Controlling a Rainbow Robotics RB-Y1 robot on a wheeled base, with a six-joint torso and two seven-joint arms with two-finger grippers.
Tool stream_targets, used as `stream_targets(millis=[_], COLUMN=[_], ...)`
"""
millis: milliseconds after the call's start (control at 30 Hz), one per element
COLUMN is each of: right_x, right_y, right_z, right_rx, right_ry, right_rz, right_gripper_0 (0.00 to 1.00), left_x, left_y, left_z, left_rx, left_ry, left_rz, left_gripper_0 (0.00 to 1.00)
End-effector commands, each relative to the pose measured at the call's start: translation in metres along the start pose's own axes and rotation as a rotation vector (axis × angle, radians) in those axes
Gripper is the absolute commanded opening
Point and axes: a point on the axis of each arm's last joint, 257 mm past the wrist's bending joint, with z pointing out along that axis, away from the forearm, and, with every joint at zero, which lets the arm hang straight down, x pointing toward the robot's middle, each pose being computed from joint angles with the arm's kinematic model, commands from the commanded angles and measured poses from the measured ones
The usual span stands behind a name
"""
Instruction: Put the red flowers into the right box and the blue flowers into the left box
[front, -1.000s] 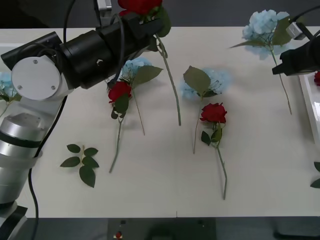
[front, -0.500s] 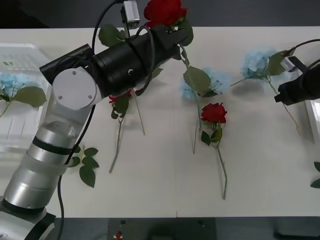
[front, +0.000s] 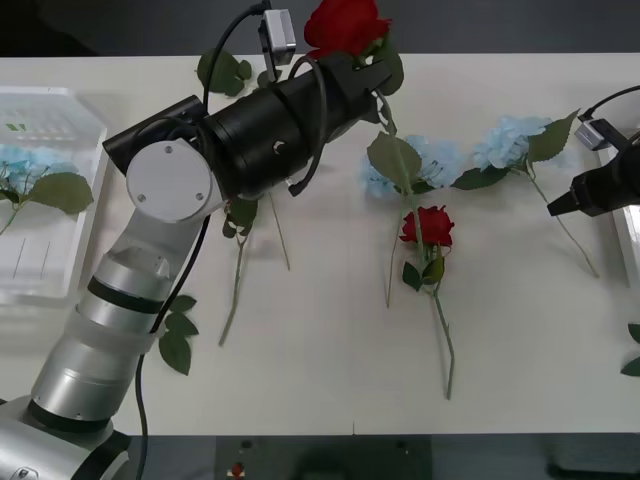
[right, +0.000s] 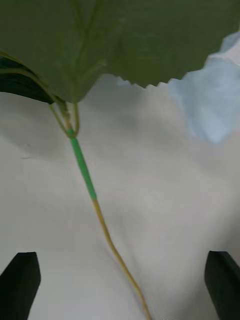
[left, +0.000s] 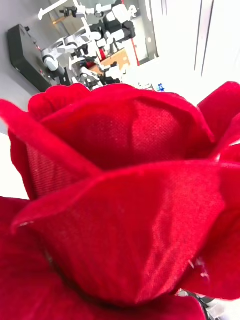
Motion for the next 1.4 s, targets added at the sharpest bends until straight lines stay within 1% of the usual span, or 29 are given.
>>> stream_targets(millis=[33,200,233,367,433,467,667,767,933,1000,1233,1400], right_x=[-0.018,-0.037,-0.046,-0.065,-0.068,-0.069,-0.057,-0.044,-0.015,-0.008,-0.007,-0.013], right_y=[0.008,0.036,0.050,0.088,0.101,0.119,0.182,0.205,0.250,0.264,0.294,0.305], right_z=[-0.030,-0.056,-0.066,-0.094,-0.102,-0.113,-0.143,-0.147,-0.150,-0.150,-0.144,-0.137], right_rx=[-0.067,-0.201,-0.265,-0.410,-0.448,-0.506,-0.674,-0.710,-0.803,-0.831,-0.900,-0.906], right_ry=[-0.065,-0.188,-0.247,-0.383,-0.416,-0.458,-0.545,-0.572,-0.621,-0.645,-0.718,-0.756], right_rz=[-0.114,-0.132,-0.117,-0.111,-0.116,-0.124,-0.133,-0.138,-0.087,-0.066,-0.002,0.013], right_gripper_0=[1.00,1.00,1.00,1.00,1.00,1.00,1.00,1.00,1.00,1.00,1.00,1.00], left_x=[0.004,0.022,0.028,0.038,0.040,0.040,0.038,0.036,0.035,0.035,0.034,0.034], left_y=[-0.032,-0.043,-0.044,-0.044,-0.043,-0.043,-0.038,-0.035,-0.033,-0.035,-0.035,-0.034], left_z=[0.013,0.017,0.017,0.016,0.015,0.015,0.014,0.012,0.011,0.011,0.011,0.011], left_rx=[0.062,0.095,0.097,0.098,0.095,0.093,0.083,0.076,0.073,0.075,0.076,0.074], left_ry=[0.029,0.097,0.117,0.159,0.164,0.168,0.167,0.168,0.169,0.169,0.168,0.166], left_rz=[0.005,-0.027,-0.023,-0.016,-0.016,-0.010,-0.001,0.009,0.011,0.011,0.007,0.005], left_gripper_0=[0.00,0.00,0.00,0.00,0.00,0.00,0.00,0.00,0.00,0.00,0.00,0.00])
